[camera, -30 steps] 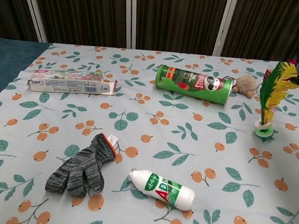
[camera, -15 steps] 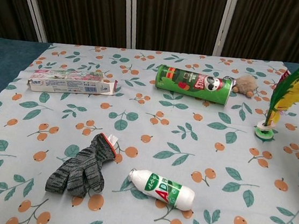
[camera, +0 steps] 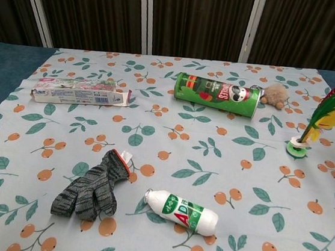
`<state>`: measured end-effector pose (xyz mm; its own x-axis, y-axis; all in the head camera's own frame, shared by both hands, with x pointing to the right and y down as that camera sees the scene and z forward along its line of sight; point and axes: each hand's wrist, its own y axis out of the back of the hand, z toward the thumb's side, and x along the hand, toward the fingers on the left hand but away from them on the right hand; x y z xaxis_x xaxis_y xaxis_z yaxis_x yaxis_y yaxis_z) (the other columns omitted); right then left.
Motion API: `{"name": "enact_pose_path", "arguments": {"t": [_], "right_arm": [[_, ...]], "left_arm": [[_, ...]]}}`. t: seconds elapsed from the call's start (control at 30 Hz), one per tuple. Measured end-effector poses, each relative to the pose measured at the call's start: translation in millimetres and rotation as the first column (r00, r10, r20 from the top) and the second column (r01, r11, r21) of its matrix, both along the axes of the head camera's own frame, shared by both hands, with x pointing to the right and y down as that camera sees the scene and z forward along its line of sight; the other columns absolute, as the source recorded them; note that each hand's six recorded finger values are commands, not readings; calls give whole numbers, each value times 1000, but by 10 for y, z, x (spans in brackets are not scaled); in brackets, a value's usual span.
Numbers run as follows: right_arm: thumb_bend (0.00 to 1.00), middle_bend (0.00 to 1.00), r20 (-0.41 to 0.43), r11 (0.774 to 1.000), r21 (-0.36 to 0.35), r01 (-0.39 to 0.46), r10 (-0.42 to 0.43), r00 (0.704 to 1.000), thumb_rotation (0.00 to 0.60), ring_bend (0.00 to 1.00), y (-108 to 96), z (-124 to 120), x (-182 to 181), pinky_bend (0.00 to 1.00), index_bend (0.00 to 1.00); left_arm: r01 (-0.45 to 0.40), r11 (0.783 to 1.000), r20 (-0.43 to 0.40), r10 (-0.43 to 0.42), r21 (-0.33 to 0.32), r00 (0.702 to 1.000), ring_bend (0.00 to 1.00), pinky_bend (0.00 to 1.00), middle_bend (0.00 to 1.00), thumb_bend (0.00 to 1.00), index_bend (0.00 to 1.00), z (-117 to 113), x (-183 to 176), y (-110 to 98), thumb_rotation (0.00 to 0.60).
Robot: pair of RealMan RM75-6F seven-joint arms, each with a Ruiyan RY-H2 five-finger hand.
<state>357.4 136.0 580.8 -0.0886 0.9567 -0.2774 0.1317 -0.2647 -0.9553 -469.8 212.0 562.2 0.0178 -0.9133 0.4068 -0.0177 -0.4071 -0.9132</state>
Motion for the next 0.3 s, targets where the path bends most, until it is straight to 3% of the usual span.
{"name": "enact_pose_path", "arguments": {"t": [0.13,0.3], "right_arm": [[202,0,-32,994,26,107,-106,994,600,0,184,-138,197,0,47],[174,0,-105,985,-7,173,-173,979,600,0,423,-181,570,0,4]], "left_arm": [[-1,1000,4,0,2,1000,0,0,0,56,10,1,1,-1,527],[-3,1000,8,3,4,1000,0,0,0,57,9,0,6,1,526]]}}
